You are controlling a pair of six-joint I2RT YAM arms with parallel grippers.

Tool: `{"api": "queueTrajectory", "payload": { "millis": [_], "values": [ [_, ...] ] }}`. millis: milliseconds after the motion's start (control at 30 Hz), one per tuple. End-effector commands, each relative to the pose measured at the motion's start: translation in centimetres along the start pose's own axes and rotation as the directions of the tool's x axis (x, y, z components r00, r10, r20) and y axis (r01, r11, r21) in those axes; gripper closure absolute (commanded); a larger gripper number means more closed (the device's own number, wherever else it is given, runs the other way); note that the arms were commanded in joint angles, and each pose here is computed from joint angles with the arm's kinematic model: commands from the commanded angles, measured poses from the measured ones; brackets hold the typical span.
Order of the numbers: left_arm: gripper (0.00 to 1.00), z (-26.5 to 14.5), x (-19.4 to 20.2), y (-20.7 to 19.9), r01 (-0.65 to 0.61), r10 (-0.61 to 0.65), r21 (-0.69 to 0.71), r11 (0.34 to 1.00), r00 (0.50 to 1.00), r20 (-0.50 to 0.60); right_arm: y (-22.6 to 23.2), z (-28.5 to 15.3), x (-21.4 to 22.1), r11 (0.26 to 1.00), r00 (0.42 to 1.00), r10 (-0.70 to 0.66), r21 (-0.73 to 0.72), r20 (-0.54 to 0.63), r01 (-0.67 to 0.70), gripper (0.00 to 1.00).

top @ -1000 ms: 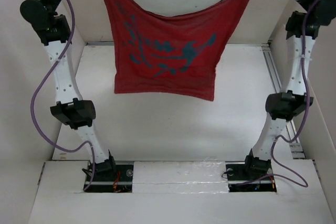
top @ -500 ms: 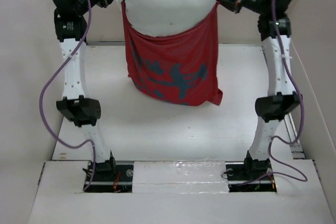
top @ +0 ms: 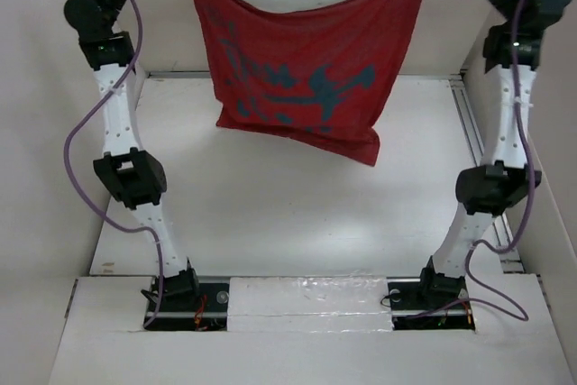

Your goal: Put the pillow into the pillowcase

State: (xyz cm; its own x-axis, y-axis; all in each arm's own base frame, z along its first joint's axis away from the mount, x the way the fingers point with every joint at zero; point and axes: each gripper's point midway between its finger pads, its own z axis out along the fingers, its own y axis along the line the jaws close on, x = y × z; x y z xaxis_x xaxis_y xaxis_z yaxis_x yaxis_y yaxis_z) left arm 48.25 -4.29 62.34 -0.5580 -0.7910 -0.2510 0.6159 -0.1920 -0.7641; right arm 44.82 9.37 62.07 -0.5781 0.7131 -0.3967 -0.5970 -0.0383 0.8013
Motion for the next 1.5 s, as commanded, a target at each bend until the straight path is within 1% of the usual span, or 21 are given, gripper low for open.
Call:
{"api": "queueTrajectory", "payload": {
  "millis": [0,67,100,233,333,400,433,567,600,667,767,800,833,867,967,1033,1100,1200,1233,1333,1467],
  "values": [
    [1.00,-3.5,3.2,-23.0,-0.084,0.040,0.390,0.917,0.992,0.119,12.6,-2.6,-3.0,0.950,0.885,-0.312,0.116,0.344,0.290,1.00],
    [1.00,-3.2,2.6,-24.4,-0.061,-0.001,0.412,0.909,0.989,0.149,10.7,-1.5,-1.9,0.996,0.979,-0.072,-0.036,0.193,0.080,1.00],
    [1.00,-3.4,2.8,-25.1,-0.044,-0.019,0.430,0.902,0.990,0.142,12.5,-1.5,-0.1,0.985,0.982,-0.134,-0.088,0.136,0.147,1.00],
    [1.00,-3.7,2.9,-23.3,-0.053,0.012,0.427,0.903,0.995,0.099,8.6,0.3,3.0,0.987,0.992,-0.088,-0.146,-0.092,0.074,1.00],
    [1.00,-2.0,3.5,-20.2,-0.024,0.006,0.300,0.954,0.998,0.063,2.2,2.3,4.6,1.000,0.987,0.008,0.006,-0.160,-0.007,1.00],
    [1.00,0.0,3.3,-15.8,0.094,-0.103,0.139,0.986,0.993,0.057,-0.6,2.8,5.3,0.997,0.985,0.014,0.081,-0.173,0.000,1.00],
    [1.00,0.3,2.4,-12.5,0.163,-0.165,0.029,0.986,0.982,0.094,-0.7,3.4,6.7,0.997,0.979,0.007,0.078,-0.202,0.009,1.00],
    [1.00,0.5,2.4,-10.5,0.183,-0.174,-0.067,0.981,0.977,0.121,1.5,3.7,8.5,0.998,0.961,-0.047,-0.053,-0.274,0.033,1.00],
    [1.00,0.6,2.0,-9.8,0.189,-0.181,-0.056,0.980,0.977,0.116,3.9,3.2,8.8,0.985,0.946,0.089,-0.116,-0.312,-0.131,1.00],
    [1.00,0.6,3.2,-12.9,0.179,-0.181,0.075,0.981,0.983,0.022,11.4,0.2,11.0,0.907,0.937,-0.146,-0.420,-0.319,-0.001,1.00],
    [1.00,0.0,3.1,-15.2,0.176,-0.174,0.240,0.955,0.984,-0.032,9.8,-0.1,8.5,0.923,0.954,-0.111,-0.385,-0.280,-0.006,1.00],
    [1.00,-0.5,2.6,-15.6,0.153,-0.153,0.268,0.951,0.988,-0.019,6.2,0.8,6.4,0.953,0.968,-0.028,-0.298,-0.251,-0.049,1.00],
    [1.00,-1.3,3.2,-17.7,0.106,-0.107,0.303,0.947,0.994,-0.012,9.3,0.2,6.7,0.943,0.969,-0.172,-0.314,-0.176,0.110,1.00],
    [1.00,-1.8,3.4,-18.7,0.062,-0.066,0.331,0.942,0.998,0.001,8.0,0.8,5.0,0.977,0.987,-0.108,-0.198,-0.119,0.083,1.00],
    [1.00,-1.6,2.5,-18.5,0.006,-0.035,0.280,0.960,0.994,0.099,10.5,0.7,2.4,0.958,0.954,-0.272,-0.052,0.126,0.281,1.00],
    [1.00,-1.2,2.0,-17.4,-0.041,0.010,0.221,0.974,0.991,0.137,12.6,0.8,2.6,0.959,0.949,-0.268,-0.054,0.167,0.280,1.00],
    [1.00,-0.5,1.7,-15.3,-0.019,0.001,0.147,0.989,0.993,0.121,9.7,2.4,3.0,0.986,0.988,-0.135,-0.086,0.070,0.141,1.00],
    [1.00,-0.5,2.5,-13.9,-0.033,0.025,0.177,0.984,0.999,0.044,7.3,3.5,7.0,0.982,0.982,-0.002,-0.187,-0.191,-0.035,1.00],
    [1.00,-0.8,2.7,-14.0,-0.046,0.042,0.207,0.977,0.999,0.025,8.7,2.9,9.5,0.949,0.961,-0.108,-0.316,-0.254,0.023,1.00],
    [1.00,-1.5,4.4,-14.8,-0.074,0.094,0.310,0.948,0.994,-0.049,9.4,2.7,11.3,0.919,0.945,-0.179,-0.390,-0.275,0.060,1.00],
    [1.00,-3.2,8.2,-15.6,-0.137,0.208,0.360,0.923,0.964,-0.167,8.4,1.5,14.8,0.925,0.863,-0.281,-0.358,-0.420,0.127,1.00]
  ]
}}
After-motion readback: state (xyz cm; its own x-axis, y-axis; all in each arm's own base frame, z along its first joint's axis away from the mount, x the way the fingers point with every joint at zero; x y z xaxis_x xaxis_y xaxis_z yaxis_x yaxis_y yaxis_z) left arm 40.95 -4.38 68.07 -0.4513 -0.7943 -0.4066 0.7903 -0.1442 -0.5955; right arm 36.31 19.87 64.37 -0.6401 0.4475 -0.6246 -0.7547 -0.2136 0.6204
